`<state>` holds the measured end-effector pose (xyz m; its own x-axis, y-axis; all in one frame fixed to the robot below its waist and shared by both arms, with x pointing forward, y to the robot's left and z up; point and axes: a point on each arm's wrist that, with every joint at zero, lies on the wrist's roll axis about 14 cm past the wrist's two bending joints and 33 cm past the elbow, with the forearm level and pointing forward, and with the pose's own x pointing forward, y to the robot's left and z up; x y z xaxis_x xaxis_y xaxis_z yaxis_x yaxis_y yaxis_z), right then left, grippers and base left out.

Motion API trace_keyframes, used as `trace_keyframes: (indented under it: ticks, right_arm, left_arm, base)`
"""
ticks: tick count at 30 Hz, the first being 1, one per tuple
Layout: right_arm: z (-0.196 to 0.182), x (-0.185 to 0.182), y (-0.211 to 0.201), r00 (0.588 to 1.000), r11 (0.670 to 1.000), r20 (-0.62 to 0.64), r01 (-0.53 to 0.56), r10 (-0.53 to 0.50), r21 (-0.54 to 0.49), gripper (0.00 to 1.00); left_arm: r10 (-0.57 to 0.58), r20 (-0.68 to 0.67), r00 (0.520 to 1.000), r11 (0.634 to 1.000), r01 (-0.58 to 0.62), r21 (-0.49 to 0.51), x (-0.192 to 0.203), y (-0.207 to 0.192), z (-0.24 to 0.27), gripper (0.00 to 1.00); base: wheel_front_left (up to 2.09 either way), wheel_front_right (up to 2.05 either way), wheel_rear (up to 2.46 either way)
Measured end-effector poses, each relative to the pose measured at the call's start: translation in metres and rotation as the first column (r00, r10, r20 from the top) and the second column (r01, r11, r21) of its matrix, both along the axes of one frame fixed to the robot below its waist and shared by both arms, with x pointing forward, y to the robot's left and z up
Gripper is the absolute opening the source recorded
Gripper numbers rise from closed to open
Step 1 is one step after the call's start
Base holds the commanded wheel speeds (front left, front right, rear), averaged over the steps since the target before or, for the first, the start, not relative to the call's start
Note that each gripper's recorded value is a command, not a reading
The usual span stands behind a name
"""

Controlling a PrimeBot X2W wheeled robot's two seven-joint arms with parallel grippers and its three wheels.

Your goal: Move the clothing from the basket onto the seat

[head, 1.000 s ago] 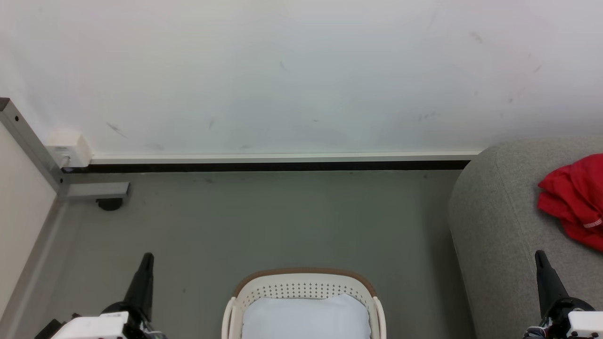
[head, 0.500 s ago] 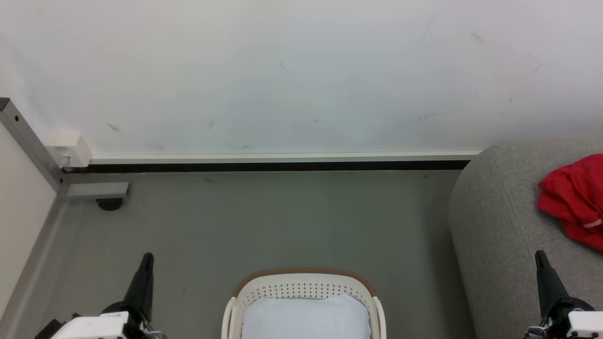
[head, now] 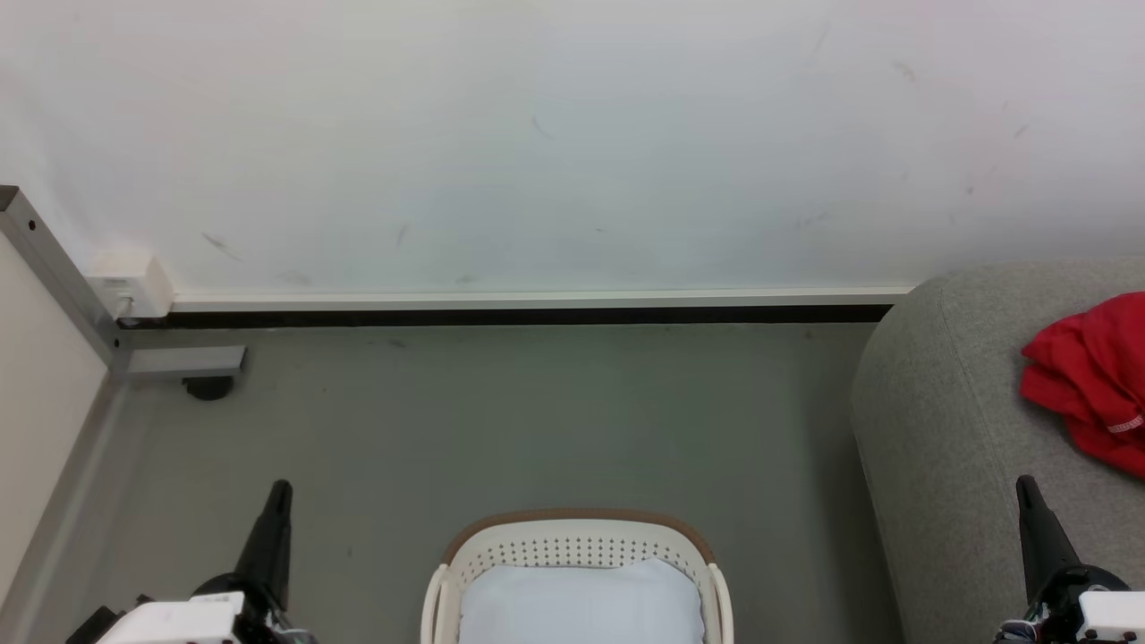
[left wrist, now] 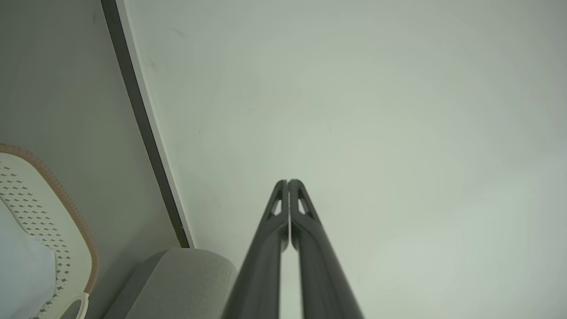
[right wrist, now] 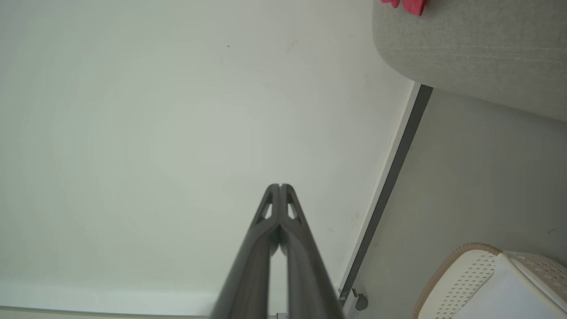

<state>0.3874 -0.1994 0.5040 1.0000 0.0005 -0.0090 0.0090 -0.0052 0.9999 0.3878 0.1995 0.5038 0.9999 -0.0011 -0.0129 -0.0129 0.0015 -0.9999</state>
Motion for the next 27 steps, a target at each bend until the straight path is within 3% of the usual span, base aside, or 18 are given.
trace_keyframes:
  ticks: [27]
  right_arm:
    - [0.0, 0.0, 0.0, 1.0, 1.0, 0.0, 0.0, 0.0, 0.0, 0.0]
  left_arm:
    - [0.0, 0.0, 1.0, 1.0, 0.0, 0.0, 0.0, 0.0, 0.0, 0.0]
  base:
    - [0.0, 0.0, 0.0]
